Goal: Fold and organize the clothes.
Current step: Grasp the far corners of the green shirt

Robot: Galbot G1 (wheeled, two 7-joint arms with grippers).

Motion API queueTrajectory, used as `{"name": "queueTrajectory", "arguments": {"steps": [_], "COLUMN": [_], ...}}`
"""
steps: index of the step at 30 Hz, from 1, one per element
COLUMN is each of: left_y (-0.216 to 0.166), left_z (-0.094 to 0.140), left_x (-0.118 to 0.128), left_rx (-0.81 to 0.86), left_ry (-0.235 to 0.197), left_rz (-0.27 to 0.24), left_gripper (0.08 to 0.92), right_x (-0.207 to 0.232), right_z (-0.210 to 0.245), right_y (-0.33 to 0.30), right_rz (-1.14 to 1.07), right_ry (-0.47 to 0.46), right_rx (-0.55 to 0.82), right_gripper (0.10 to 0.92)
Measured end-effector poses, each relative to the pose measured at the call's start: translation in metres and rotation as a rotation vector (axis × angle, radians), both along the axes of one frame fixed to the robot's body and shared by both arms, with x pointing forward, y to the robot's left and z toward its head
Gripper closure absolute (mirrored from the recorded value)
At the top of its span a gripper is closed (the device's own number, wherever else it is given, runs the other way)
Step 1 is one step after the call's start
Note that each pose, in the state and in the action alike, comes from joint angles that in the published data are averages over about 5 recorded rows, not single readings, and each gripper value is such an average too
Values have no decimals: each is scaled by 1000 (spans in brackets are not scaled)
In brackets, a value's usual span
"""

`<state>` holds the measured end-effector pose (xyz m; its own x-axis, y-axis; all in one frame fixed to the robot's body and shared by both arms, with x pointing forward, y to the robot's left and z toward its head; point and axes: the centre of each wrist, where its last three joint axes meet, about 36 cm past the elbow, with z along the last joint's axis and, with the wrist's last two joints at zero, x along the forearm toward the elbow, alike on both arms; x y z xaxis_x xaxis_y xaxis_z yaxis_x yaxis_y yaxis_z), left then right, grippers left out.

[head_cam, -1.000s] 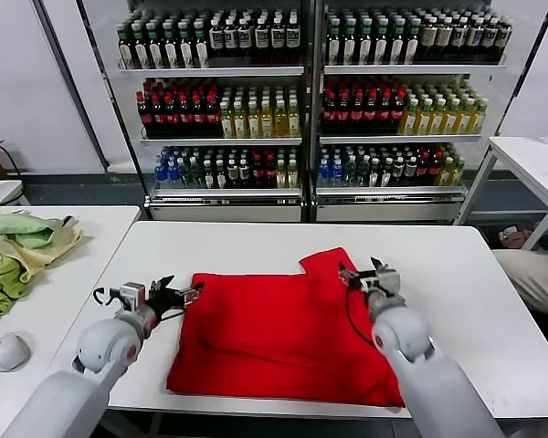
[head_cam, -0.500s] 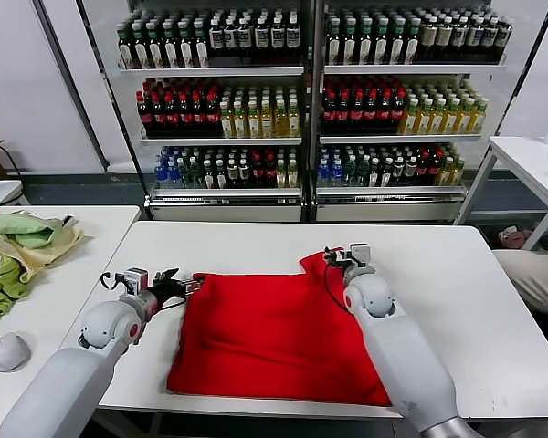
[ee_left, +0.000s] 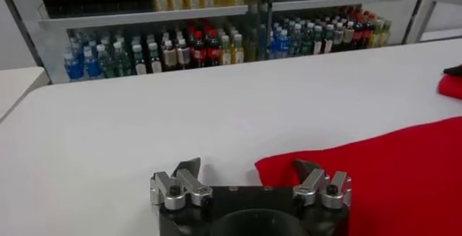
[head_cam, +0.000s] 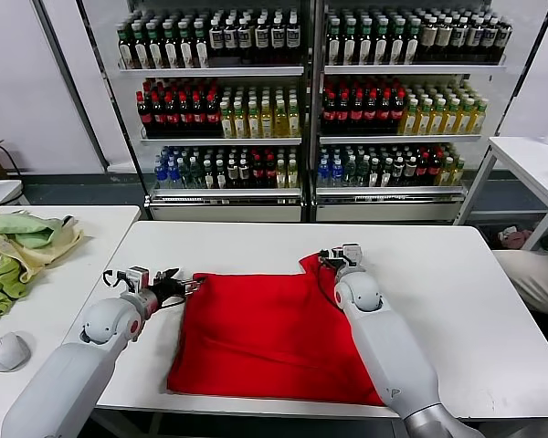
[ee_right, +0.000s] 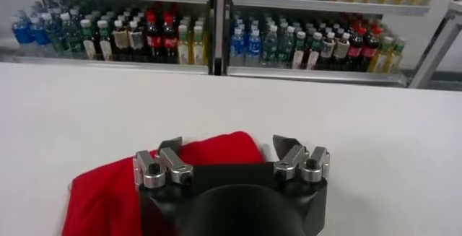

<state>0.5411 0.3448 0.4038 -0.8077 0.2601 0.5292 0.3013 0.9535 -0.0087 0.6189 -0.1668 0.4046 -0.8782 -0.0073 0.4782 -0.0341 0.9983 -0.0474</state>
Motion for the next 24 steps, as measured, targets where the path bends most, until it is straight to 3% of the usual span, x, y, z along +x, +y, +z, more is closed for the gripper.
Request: {"name": "queueTrajectory", "arguments": {"steps": [18, 24], "left_y": [7, 9], "left_z": [-6, -4], "left_x": [-1, -4], "left_rx": [-21, -31], "left_ry": [8, -4], "left_rz": [-47, -56], "left_gripper": [692, 859], "right_x": [-5, -12], "right_z": [-8, -4], "right_y": [-2, -6], "right_rz": [2, 9], "right_ry": [19, -9], "right_rx": [17, 13], "right_gripper": [798, 903]}}
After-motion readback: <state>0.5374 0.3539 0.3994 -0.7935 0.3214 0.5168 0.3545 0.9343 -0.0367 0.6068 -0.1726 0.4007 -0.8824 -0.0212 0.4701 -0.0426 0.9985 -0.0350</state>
